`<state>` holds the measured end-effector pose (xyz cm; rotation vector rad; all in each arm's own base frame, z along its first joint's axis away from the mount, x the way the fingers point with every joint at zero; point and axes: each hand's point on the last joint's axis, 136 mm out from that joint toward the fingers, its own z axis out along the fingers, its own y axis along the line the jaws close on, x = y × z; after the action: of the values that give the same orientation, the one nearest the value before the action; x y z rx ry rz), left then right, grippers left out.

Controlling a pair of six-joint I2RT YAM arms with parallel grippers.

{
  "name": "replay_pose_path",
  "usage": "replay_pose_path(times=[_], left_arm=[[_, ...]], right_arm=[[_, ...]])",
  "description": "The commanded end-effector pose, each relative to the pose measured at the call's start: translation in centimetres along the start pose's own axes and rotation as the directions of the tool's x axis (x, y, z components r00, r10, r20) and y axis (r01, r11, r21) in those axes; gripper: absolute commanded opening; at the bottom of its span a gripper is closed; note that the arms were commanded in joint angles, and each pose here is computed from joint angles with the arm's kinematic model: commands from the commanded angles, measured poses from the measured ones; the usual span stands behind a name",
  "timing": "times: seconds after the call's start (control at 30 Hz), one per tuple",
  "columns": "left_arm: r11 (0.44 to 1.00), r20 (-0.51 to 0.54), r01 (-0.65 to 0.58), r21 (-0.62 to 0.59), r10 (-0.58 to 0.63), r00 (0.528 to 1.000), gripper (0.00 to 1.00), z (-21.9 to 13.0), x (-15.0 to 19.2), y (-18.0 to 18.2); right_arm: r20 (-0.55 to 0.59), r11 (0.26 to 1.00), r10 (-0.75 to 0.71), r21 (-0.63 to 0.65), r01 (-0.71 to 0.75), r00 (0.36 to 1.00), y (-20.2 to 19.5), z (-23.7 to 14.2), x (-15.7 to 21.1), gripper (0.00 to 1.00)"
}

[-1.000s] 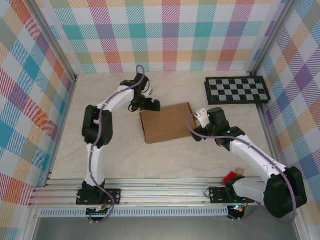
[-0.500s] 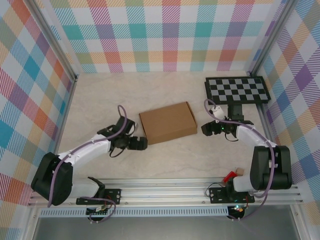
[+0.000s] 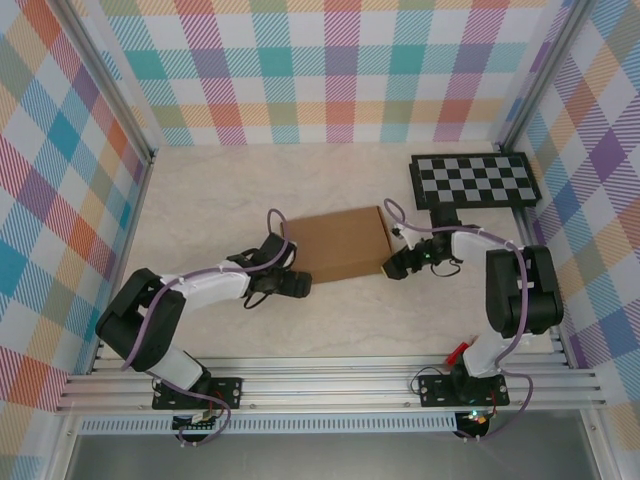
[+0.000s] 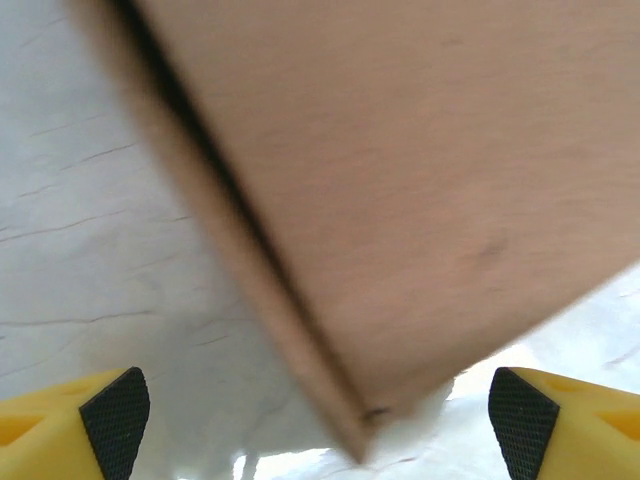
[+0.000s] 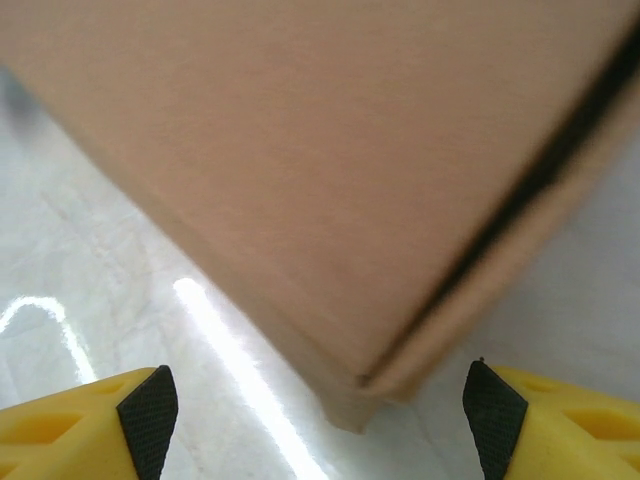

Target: Fold the paper box

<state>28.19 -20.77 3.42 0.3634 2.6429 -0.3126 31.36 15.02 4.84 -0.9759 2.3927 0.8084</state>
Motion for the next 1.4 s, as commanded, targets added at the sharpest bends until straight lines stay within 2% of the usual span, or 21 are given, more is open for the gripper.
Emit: replay_pose_path(times=[0.0,0.1,0.23,0.37,0.57,0.63,0.73,0.83,1.0,1.07,1.23,1.33,1.37], left_arm=[[0.997,0.071,-0.038,0.063,0.033,0.997,0.90,-0.1,-2.1,-2.2],[0.994,0.064,-0.049,0.093,0.043,0.997,0.90,0.0,-2.7,-3.3],[0.990,0.052,-0.035,0.138,0.028,0.998,0.88,-1.4,-3.8,-5.1],[0.982,0.030,0.024,0.187,-0.031,0.999,0.88,-4.6,-5.1,-6.4],[0.970,-0.144,0.134,0.205,-0.105,0.984,0.85,-6.1,-4.7,-7.9],[0.964,-0.155,0.158,0.216,-0.126,0.980,0.84,-6.8,-4.6,-8.2],[0.957,-0.137,0.165,0.238,-0.135,0.981,0.78,-8.2,-5.0,-8.4],[0.951,-0.136,0.165,0.262,-0.133,0.982,0.68,-9.4,-5.5,-8.9],[0.929,-0.187,0.216,0.302,-0.165,0.968,0.48,-10.1,-5.6,-9.4],[0.923,-0.198,0.236,0.305,-0.180,0.963,0.44,-10.1,-5.8,-9.2],[0.884,-0.226,0.331,0.330,-0.266,0.937,0.40,-10.6,-6.9,-8.5],[0.841,-0.227,0.398,0.368,-0.334,0.915,0.38,-11.4,-8.1,-8.3],[0.827,-0.229,0.418,0.375,-0.354,0.907,0.38,-11.6,-8.4,-8.2]], right_arm=[[-0.002,0.991,-0.099,-0.089,0.099,0.995,2.0,0.4,-0.9,0.79],[-0.030,0.979,-0.152,-0.143,0.146,0.988,3.9,1.4,-0.8,0.79],[0.074,0.966,-0.162,-0.192,0.174,0.984,6.5,-0.2,-3.2,0.78],[0.117,0.979,-0.163,-0.105,0.175,0.980,7.0,-3.0,-5.5,0.78],[0.116,0.997,-0.079,-0.003,0.080,0.990,7.0,-6.0,-7.5,0.75],[0.089,0.998,-0.046,0.039,0.043,0.995,6.5,-6.5,-7.2,0.75],[0.067,0.997,-0.007,0.071,0.003,0.998,6.2,-7.0,-6.9,0.71],[0.079,0.998,0.022,0.058,-0.026,0.997,6.5,-7.3,-7.4,0.62],[0.035,0.992,0.113,0.058,-0.115,0.993,6.1,-7.5,-7.9,0.38],[0.010,0.985,0.153,0.079,-0.153,0.988,5.7,-7.7,-7.9,0.30],[-0.030,0.959,0.249,0.147,-0.242,0.968,5.1,-9.1,-8.5,0.30],[-0.043,0.945,0.276,0.195,-0.263,0.960,4.6,-9.9,-8.8,0.34],[-0.041,0.938,0.288,0.214,-0.273,0.957,4.4,-10.2,-8.8,0.38]])
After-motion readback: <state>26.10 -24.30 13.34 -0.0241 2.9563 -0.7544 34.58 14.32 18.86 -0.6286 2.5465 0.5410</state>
